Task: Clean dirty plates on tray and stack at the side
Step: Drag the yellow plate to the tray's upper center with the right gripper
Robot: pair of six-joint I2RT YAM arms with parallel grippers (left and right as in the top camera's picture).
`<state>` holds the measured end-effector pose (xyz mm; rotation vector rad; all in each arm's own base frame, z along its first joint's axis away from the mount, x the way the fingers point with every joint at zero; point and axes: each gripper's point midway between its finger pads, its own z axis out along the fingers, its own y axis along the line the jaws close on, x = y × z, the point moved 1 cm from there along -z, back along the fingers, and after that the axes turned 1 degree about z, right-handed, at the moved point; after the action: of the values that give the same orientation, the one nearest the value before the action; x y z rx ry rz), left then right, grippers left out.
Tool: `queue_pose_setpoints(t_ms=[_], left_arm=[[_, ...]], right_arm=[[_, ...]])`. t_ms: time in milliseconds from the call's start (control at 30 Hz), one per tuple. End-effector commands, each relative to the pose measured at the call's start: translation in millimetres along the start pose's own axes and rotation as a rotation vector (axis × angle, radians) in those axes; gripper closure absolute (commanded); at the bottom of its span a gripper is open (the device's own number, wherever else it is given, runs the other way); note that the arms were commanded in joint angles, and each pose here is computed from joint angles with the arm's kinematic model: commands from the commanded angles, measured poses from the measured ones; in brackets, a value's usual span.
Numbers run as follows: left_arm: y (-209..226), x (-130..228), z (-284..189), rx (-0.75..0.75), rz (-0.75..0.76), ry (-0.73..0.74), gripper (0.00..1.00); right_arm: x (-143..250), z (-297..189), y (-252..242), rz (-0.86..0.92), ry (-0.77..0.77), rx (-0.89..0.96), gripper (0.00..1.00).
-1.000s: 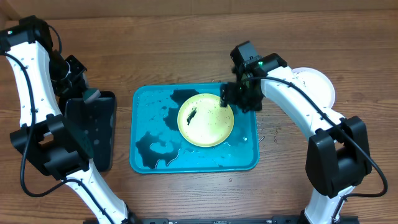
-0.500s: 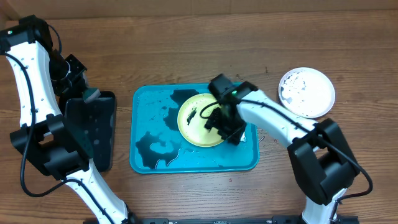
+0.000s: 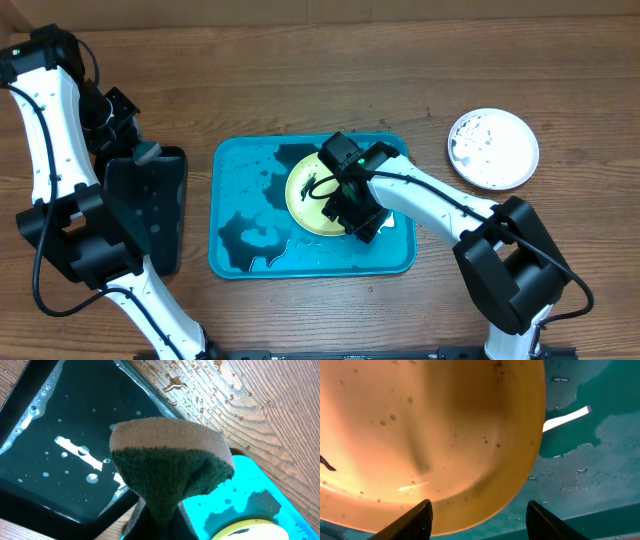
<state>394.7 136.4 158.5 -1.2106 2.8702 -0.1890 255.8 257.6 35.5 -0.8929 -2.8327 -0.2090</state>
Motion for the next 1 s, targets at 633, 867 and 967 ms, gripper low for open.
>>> queue_pose_setpoints(t_ms=[633,867,967], left_arm=[[-8,5,-10,0.021,0.034,-0.018,0.96],[-13,8,-9,0.021,0.048,-0.018,0.96],[-15,9,-9,0.021,0.054,-0.017,0.96]], right_arm=[[-31,20,-15,-0.199,-0.093,0.101,0.47],[-49,16,-21,-0.149,-0.103,0.1,0.55],[-49,16,-21,-0.148,-0.103,0.098,0.73]])
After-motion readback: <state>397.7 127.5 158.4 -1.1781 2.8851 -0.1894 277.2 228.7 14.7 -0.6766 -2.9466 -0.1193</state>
